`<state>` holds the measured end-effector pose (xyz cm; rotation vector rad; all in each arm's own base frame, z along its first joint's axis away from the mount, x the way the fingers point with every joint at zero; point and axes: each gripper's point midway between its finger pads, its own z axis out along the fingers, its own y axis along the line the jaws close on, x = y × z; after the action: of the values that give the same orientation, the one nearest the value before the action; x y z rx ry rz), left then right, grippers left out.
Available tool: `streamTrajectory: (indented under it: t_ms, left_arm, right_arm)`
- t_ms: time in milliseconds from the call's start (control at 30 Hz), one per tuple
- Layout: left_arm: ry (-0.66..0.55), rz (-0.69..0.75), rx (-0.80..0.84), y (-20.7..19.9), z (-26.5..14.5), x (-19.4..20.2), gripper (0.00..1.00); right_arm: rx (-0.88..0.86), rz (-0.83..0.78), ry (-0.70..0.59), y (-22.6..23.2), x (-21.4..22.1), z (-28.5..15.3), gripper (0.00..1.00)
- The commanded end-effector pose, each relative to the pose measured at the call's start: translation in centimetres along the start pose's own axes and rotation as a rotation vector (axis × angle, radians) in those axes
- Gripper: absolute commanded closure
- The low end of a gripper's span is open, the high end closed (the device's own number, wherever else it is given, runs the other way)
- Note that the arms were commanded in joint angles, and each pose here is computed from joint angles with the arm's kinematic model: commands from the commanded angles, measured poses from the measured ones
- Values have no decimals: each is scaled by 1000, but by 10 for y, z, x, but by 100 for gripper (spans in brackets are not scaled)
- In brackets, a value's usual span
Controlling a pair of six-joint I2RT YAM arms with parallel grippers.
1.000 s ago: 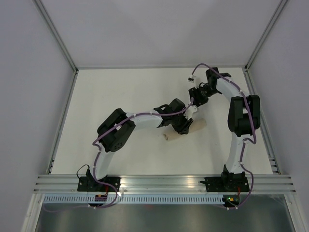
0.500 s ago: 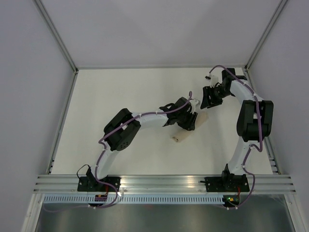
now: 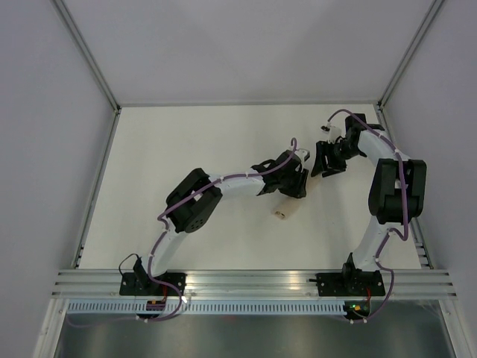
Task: Fold the napkin, place the utensils inside, and roll it up
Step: Adjust the napkin at the center of the board.
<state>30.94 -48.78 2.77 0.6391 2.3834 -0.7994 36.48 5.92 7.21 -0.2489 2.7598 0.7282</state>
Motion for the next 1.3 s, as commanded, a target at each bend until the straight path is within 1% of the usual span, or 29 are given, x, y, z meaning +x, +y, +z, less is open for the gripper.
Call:
streamTrajectory:
  t_ms: [0, 200, 533, 667, 700, 733, 867, 933, 1100, 1267]
  left_arm:
    - [105, -83, -79, 20, 19, 40, 52]
    - [96, -113, -64, 14, 26, 33, 51]
    - [65, -157, -42, 8, 34, 22, 51]
    - [61, -168, -34, 7, 35, 20, 51]
    - [63, -172, -32, 7, 34, 21, 50]
    - [61, -171, -29, 6, 34, 21, 47]
    - [37, -166, -15, 5, 30, 15, 40]
    - [32, -162, -4, 4, 28, 13, 39]
    - [10, -156, 16, 2, 22, 3, 37]
    - [-31, -118, 54, -7, 10, -13, 34]
  right_arm:
    - [-5, 72, 2, 7, 7, -5, 39]
    - [-5, 116, 5, 6, 12, 4, 36]
    - [41, 145, 23, 1, 19, 27, 37]
    - [64, 134, 11, -3, 13, 32, 40]
    - [71, 154, 6, -2, 11, 33, 41]
    - [91, 149, 4, -4, 9, 34, 42]
    - [138, 137, -14, -13, 3, 36, 45]
    - [157, 131, -23, -16, 0, 34, 47]
    - [213, 80, -40, -14, -9, 39, 56]
    - [265, 46, -52, -15, -17, 42, 57]
